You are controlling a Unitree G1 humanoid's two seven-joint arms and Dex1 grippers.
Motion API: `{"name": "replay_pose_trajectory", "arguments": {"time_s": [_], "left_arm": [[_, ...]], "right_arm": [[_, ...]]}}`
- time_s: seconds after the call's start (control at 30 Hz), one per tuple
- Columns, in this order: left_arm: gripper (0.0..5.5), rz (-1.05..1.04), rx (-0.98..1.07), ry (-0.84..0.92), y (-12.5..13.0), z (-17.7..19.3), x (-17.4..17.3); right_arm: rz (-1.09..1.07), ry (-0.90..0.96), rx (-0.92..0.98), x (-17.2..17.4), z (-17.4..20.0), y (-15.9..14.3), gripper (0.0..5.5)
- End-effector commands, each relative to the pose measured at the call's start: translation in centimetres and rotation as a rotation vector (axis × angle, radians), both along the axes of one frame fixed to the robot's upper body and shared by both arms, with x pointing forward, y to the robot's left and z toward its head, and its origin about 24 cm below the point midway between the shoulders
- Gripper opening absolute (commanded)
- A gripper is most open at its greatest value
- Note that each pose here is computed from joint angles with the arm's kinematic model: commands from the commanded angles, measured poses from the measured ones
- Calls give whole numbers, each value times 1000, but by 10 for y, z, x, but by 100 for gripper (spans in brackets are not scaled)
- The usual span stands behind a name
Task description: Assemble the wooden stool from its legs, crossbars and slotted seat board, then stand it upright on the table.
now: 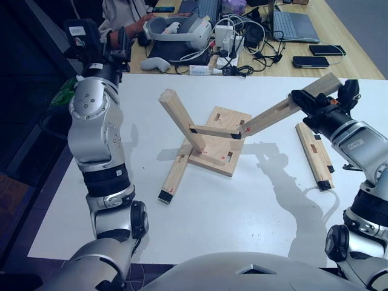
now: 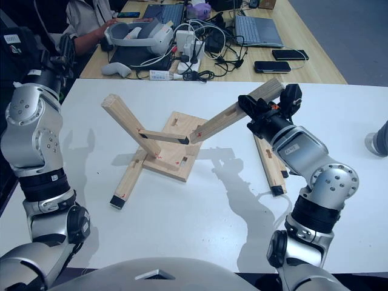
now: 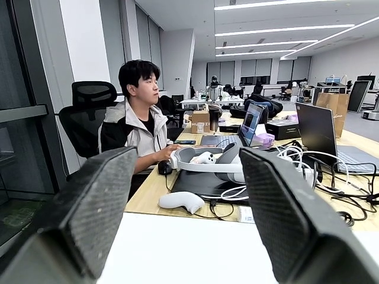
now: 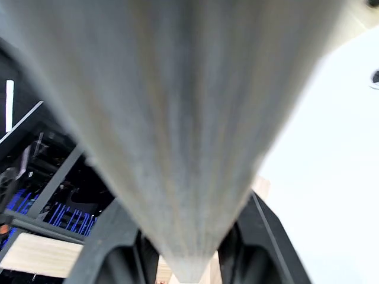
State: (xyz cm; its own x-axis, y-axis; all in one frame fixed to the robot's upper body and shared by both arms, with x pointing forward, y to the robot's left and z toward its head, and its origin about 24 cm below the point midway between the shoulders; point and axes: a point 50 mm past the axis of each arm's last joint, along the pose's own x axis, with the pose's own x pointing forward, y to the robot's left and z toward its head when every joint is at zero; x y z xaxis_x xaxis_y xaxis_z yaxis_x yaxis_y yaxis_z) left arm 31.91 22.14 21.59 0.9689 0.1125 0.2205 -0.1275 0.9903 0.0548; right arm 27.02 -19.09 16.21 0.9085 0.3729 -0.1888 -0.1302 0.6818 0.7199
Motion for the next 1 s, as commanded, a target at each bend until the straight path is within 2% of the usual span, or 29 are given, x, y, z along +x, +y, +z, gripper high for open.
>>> {"name": "replay_pose_trajectory", "arguments": {"time_s": [0.03,0.3,0.5,0.77,1.0], "left_arm": [[316,-6,-34,16,-7,-2,0],[316,-9,-51,19,-12,-3,0],[316,-8,-42,16,-14,-3,0],[316,-7,-31,2,-13,2,2],[316,-9,-22,-10,-14,5,4]], "right_arm": [[26,141,-12,-6,-19,1,99],[88,201,49,-10,-24,16,99],[48,211,52,-2,-27,17,99],[17,324,-162,-11,-49,2,99],[39,304,-318,-6,-46,-11,99]]}}
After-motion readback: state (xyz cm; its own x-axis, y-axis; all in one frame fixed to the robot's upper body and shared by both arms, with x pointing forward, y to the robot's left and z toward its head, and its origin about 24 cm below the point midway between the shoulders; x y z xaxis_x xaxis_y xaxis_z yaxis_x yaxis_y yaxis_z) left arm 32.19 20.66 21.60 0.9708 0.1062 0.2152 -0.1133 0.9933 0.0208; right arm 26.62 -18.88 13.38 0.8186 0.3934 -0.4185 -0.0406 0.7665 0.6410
